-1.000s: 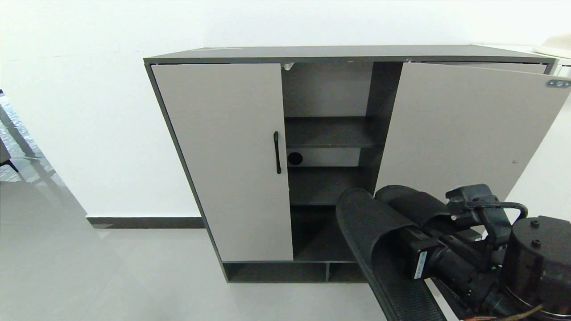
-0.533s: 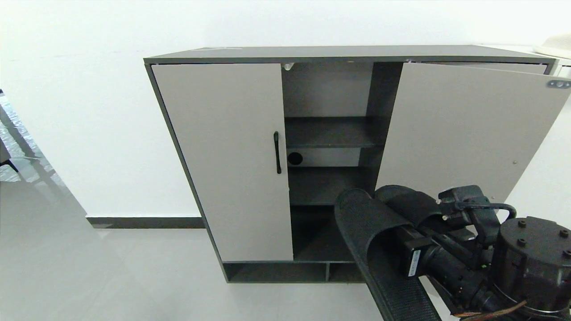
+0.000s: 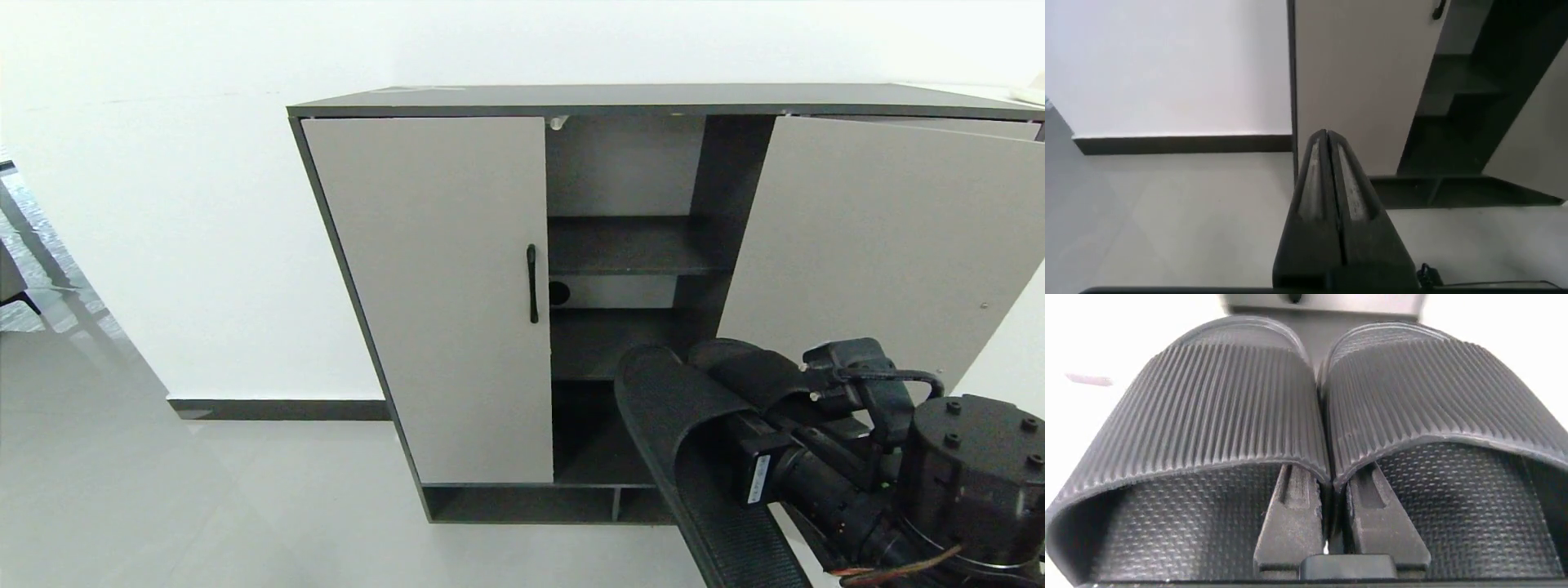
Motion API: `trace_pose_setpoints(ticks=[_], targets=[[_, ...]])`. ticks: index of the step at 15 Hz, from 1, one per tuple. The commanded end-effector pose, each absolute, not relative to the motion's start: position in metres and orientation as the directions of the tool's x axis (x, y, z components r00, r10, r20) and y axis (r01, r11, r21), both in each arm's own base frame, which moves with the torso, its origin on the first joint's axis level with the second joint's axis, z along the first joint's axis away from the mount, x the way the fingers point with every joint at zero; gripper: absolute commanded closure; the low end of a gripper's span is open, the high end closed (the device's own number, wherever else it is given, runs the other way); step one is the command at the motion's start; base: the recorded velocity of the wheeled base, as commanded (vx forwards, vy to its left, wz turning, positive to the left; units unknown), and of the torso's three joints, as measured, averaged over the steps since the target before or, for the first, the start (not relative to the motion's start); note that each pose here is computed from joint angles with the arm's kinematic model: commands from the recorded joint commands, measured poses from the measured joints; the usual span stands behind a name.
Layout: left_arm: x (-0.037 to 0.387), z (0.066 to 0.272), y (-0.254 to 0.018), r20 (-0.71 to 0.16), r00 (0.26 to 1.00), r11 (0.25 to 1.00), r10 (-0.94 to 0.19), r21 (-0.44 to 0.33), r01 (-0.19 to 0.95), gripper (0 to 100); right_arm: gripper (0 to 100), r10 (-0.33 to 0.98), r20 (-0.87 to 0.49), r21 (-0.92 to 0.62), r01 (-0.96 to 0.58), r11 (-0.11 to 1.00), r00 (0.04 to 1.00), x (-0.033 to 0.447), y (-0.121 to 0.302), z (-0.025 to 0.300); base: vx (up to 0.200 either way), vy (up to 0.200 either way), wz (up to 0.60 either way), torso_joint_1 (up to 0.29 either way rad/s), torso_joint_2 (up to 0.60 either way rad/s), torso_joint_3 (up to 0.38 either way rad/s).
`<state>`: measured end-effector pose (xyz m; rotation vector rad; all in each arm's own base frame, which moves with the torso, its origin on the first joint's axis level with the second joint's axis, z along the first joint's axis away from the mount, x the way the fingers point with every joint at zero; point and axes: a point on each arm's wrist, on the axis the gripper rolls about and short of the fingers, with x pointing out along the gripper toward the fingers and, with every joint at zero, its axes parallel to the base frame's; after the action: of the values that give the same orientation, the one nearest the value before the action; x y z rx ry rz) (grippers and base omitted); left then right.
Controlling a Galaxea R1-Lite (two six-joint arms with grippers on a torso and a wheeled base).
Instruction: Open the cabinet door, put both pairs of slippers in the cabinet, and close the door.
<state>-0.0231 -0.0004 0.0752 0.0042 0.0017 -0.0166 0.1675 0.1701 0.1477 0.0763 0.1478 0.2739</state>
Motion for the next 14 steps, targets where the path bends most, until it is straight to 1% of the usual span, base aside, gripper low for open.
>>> trace_pose_setpoints(ticks=[1, 3, 6, 8, 10, 14], targets=[[-0.023, 0.075, 0.0, -0.005, 1.0, 1.0, -0.017, 0.005, 0.017, 100, 100, 0.269, -0.133, 0.096, -0.258, 0.961, 0.954, 0.168, 0.169, 0.148, 0.0, 0.2, 0.0, 0.002, 0.0, 0.007], [-0.023, 0.075, 0.0, -0.005, 1.0, 1.0, -0.017, 0.005, 0.017, 100, 100, 0.239, -0.129, 0.096, -0.227, 0.969, 0.962, 0.173, 0.165, 0.149, 0.0, 0.2, 0.0, 0.007, 0.0, 0.005], [-0.023, 0.075, 0.0, -0.005, 1.0, 1.0, -0.017, 0.005, 0.017, 100, 100, 0.149, -0.072, 0.123, -0.14, 0.983, 0.986, 0.192, 0.161, 0.165, 0.0, 0.0, 0.0, 0.0, 0.0, 0.0], [-0.023, 0.075, 0.0, -0.005, 1.0, 1.0, -0.017, 0.005, 0.017, 100, 100, 0.096, -0.044, 0.083, -0.092, 0.992, 0.994, 0.206, 0.157, 0.173, 0.0, 0.0, 0.0, 0.0, 0.0, 0.0], [-0.023, 0.075, 0.0, -0.005, 1.0, 1.0, -0.017, 0.005, 0.017, 100, 100, 0.052, -0.014, 0.087, -0.051, 0.995, 0.999, 0.218, 0.156, 0.182, 0.0, 0.0, 0.0, 0.0, 0.0, 0.0], [-0.023, 0.075, 0.0, -0.005, 1.0, 1.0, -0.017, 0.005, 0.017, 100, 100, 0.015, 0.006, 0.093, -0.016, 0.996, 1.0, 0.227, 0.151, 0.188, 0.2, 0.0, 0.0, 0.004, 0.0, 0.002]])
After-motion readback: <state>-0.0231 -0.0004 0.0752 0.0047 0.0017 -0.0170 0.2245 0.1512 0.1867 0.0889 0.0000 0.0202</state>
